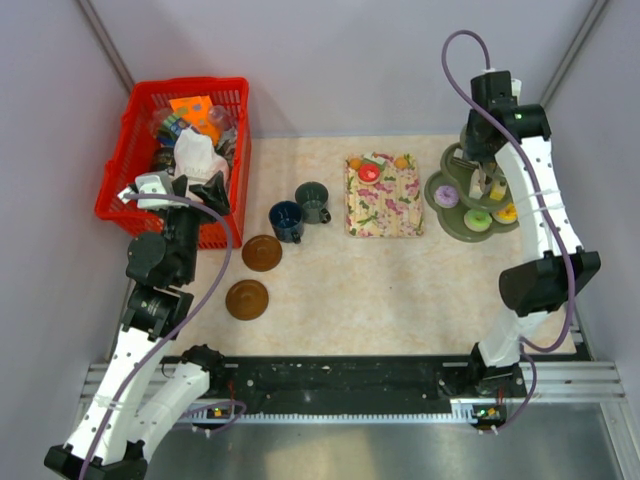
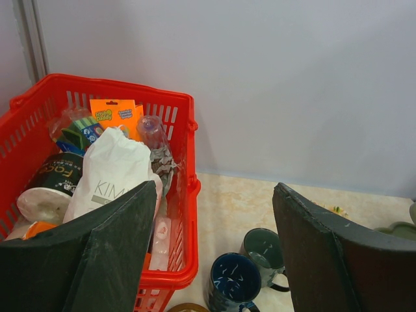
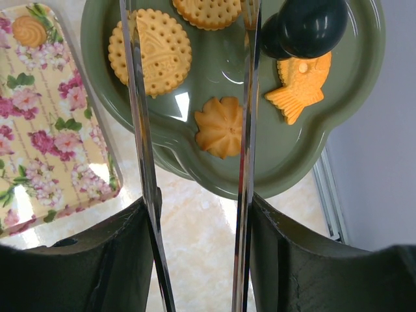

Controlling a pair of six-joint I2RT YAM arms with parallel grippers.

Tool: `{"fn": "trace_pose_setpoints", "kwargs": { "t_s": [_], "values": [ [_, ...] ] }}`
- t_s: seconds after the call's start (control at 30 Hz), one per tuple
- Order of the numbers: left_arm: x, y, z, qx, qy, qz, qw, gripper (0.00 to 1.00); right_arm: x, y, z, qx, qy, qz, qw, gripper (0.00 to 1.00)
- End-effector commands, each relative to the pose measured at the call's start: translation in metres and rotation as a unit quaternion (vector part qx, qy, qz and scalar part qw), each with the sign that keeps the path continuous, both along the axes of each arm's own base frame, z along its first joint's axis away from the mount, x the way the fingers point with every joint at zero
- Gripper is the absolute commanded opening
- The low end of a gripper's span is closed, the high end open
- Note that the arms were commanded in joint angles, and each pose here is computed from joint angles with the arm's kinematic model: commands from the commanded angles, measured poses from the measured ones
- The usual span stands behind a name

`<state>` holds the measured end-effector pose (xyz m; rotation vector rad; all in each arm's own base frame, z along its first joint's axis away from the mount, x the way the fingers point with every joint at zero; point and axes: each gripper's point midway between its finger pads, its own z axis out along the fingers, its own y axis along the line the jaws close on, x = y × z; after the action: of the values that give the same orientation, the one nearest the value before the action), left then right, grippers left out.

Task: Serve the afternoon tea
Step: Place the desert on the desert table.

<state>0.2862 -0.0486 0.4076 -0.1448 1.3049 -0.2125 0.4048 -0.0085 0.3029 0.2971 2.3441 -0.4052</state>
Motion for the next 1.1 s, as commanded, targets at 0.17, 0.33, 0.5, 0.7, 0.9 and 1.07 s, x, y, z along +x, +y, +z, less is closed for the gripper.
{"fn": "trace_pose_setpoints", "kwargs": {
  "t_s": [0.17,0.33,0.5,0.7,0.9,1.07],
  "values": [
    [-0.002,0.0,0.01,-0.005,-0.021,-0.002,1.0,0.77,-0.007,0.012,0.055,0.028,-0.088,0.034,0.995,0.52],
    [-0.003,0.0,0.011,-0.006,-0.022,-0.003,1.0,0.77,-0.012,0.028,0.068,0.022,-0.105,0.063,0.992,0.52],
    [-0.002,-0.001,0.011,-0.005,-0.022,-0.003,1.0,0.77,-0.017,0.049,0.08,0.016,-0.122,0.097,0.988,0.52],
    [-0.002,-0.001,0.011,-0.005,-0.021,-0.004,1.0,0.77,-0.024,0.084,0.076,0.025,-0.114,0.147,0.982,0.52],
    [-0.001,0.0,0.01,-0.005,-0.02,-0.002,1.0,0.77,-0.03,0.119,0.06,0.04,-0.093,0.19,0.977,0.52],
    [-0.001,-0.001,0.01,-0.005,-0.02,-0.003,1.0,0.77,-0.033,0.145,0.037,0.045,-0.066,0.219,0.972,0.52]
  ]
}}
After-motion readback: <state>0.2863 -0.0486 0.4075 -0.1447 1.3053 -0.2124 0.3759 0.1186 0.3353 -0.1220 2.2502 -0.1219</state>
